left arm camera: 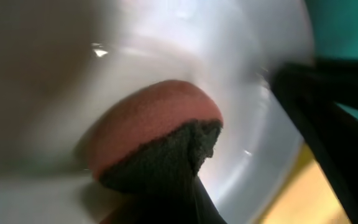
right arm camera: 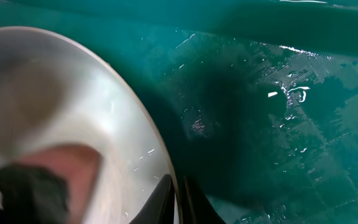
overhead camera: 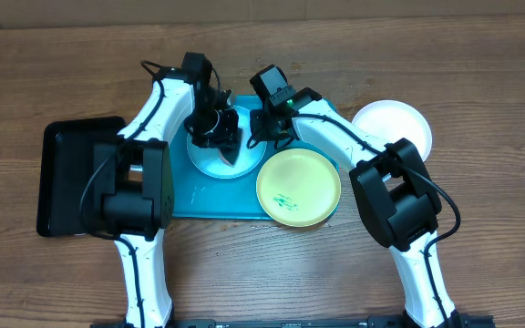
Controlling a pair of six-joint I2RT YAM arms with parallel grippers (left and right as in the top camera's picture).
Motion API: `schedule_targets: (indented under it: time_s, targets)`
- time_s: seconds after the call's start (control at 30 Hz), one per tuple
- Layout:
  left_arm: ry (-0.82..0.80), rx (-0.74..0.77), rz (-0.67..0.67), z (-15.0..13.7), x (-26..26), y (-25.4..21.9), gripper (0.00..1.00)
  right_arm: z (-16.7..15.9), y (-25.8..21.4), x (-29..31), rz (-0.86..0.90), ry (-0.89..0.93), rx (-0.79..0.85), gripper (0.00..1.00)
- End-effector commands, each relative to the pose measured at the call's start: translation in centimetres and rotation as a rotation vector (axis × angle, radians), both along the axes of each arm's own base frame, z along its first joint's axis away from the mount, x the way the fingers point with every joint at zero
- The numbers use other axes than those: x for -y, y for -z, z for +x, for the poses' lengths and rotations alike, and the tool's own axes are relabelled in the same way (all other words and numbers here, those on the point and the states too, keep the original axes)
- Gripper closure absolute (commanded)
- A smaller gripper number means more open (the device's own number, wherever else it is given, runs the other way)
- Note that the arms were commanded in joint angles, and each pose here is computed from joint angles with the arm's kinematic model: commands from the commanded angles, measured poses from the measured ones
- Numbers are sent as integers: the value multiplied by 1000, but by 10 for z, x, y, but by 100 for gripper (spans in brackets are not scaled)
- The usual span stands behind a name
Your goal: Clean dirty plates on tray and stack at the side
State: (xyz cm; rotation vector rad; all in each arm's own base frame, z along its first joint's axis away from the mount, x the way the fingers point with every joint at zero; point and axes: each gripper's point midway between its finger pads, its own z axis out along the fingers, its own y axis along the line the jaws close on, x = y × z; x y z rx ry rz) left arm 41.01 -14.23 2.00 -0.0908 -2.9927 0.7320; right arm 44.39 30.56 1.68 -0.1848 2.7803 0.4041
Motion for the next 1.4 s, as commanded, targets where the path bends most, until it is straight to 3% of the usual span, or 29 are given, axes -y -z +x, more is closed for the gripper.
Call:
schedule_targets:
  time_s: [0.0, 0.17, 0.37, 0.5, 0.63, 0.97, 1.23, 1.37]
  targets:
    - [76, 58, -206, 10, 16, -18, 96, 2, -22, -13, 44, -22, 37, 93]
    - [-12, 55, -66, 21, -15, -4, 96, 2, -22, -13, 44, -22, 37, 93]
    - [-146, 20, 402, 19, -91, 21, 96, 2, -22, -13, 44, -22, 36, 93]
    - [-337, -10, 723, 10, -145, 17, 96, 2, -22, -13, 44, -22, 37, 95]
    - [-415, 1, 847, 8, -166, 4, 96, 0, -21, -12, 40, -22, 30, 96]
    - [-561, 173, 813, 24, -176, -75, 96, 5, -42, -13, 48, -21, 74, 96]
    - [-793, 236, 538, 11, -219, -151, 96, 14, -143, -25, -14, -150, 366, 96]
    - [-902, 152, 412, -11, -254, -156, 96, 8, -188, -25, -216, -200, 567, 96]
